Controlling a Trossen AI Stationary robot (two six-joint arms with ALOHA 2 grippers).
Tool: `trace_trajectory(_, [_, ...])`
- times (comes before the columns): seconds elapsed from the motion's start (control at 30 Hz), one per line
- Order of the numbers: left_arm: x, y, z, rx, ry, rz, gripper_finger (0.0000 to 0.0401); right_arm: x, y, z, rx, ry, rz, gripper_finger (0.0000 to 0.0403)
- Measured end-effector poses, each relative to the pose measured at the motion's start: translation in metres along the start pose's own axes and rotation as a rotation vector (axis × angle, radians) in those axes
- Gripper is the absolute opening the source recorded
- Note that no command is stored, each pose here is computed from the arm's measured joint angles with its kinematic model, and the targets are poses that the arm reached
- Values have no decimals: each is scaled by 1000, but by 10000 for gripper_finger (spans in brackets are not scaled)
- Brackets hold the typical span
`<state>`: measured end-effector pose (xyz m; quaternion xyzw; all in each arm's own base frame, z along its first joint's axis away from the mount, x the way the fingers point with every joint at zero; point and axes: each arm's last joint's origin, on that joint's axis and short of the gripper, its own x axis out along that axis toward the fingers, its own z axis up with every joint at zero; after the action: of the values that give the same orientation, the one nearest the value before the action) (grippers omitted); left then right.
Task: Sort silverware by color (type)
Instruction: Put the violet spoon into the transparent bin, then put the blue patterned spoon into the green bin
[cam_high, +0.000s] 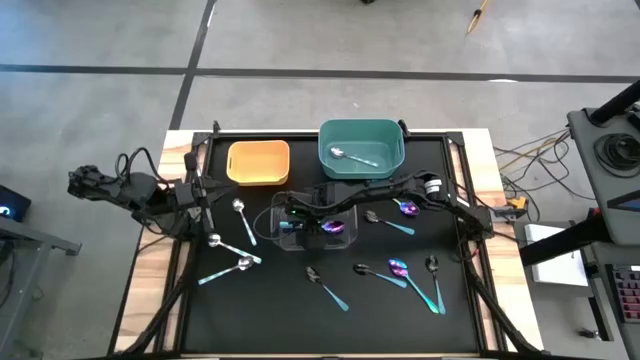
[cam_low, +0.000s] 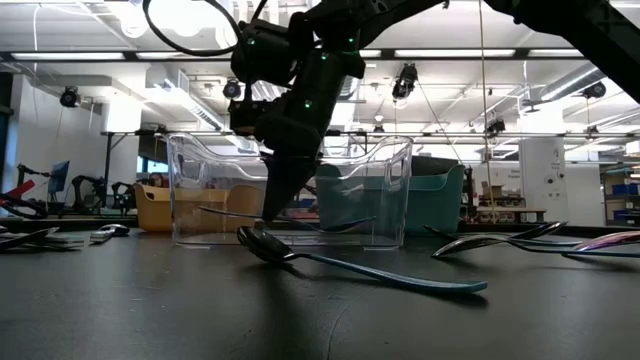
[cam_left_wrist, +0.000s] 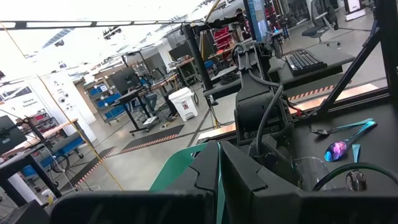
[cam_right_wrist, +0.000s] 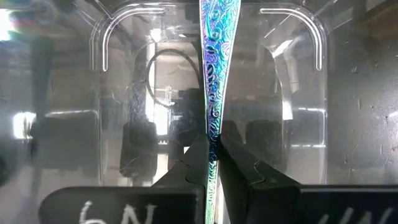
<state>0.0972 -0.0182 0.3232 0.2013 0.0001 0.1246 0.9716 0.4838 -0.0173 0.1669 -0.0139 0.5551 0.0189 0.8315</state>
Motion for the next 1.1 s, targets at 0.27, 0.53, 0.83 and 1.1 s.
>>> trace_trajectory(0.27, [0,0,0,0,0,0,0,0,0,0,0,0,0,42])
trace_trajectory(0.53, [0,0,0,-1,0,0,0,-13,0,2,-5,-23,-25,43])
trace_trajectory(0.83, [0,0,0,-89,-4,2,0,-65,10,8,-75,-102,-17,43])
trace_trajectory(1.1, [0,1,2,-275,-10,2,0,-94,31,-7,-183,-144,-40,43])
